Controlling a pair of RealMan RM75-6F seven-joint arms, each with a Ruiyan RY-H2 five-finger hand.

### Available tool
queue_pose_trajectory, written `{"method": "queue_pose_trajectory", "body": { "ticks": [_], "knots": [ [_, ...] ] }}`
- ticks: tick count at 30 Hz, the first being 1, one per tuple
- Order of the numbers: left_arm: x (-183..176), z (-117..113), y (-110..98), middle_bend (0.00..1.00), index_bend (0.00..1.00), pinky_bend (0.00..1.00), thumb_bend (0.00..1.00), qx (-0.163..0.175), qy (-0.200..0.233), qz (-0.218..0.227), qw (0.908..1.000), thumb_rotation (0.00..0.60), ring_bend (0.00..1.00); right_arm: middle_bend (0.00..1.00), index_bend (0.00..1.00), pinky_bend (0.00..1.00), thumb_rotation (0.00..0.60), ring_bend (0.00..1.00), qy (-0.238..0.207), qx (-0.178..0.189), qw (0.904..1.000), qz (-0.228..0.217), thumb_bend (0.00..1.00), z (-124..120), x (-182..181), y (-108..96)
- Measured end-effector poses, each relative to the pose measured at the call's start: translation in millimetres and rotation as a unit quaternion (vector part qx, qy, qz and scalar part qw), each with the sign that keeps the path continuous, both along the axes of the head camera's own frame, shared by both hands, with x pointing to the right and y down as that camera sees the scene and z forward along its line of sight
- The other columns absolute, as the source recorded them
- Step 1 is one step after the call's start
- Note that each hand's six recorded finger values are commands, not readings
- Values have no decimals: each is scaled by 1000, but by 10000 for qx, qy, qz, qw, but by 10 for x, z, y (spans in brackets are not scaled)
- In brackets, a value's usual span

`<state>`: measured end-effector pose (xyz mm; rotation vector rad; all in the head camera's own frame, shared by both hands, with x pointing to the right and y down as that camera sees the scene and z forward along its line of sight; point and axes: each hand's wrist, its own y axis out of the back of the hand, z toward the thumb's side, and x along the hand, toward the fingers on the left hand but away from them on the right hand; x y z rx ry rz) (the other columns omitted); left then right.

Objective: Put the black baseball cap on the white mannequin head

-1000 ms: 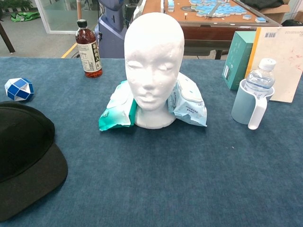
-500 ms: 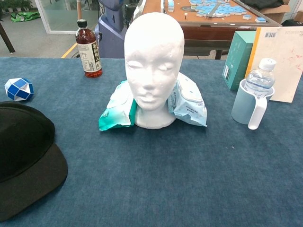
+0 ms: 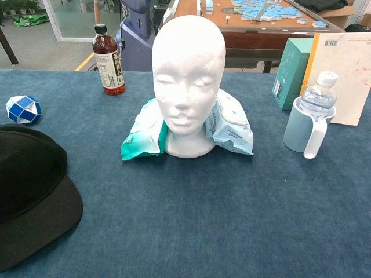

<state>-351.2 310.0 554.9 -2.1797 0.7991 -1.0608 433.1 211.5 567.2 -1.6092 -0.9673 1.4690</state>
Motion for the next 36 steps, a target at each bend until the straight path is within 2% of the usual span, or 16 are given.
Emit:
{"method": "queue_pose_trajectory", "body": {
  "ticks": [12, 25, 36],
  "knots": [
    [44, 411, 113, 500, 465, 678, 736, -586, -294, 74, 9978, 600, 498, 304, 201, 476, 600, 224, -1, -11, 10000, 15, 31, 4, 7, -6],
    [-193, 642, -77, 442, 452, 676, 735, -457, -885, -232, 9948, 600, 404, 304, 201, 476, 600, 224, 22, -39, 10000, 14, 31, 18, 8, -8],
    [-466, 744, -320, 436, 452, 587, 736, -147, -1376, -596, 9886, 600, 358, 304, 201, 476, 600, 224, 22, -33, 10000, 30, 31, 16, 17, -12]
  ]
}}
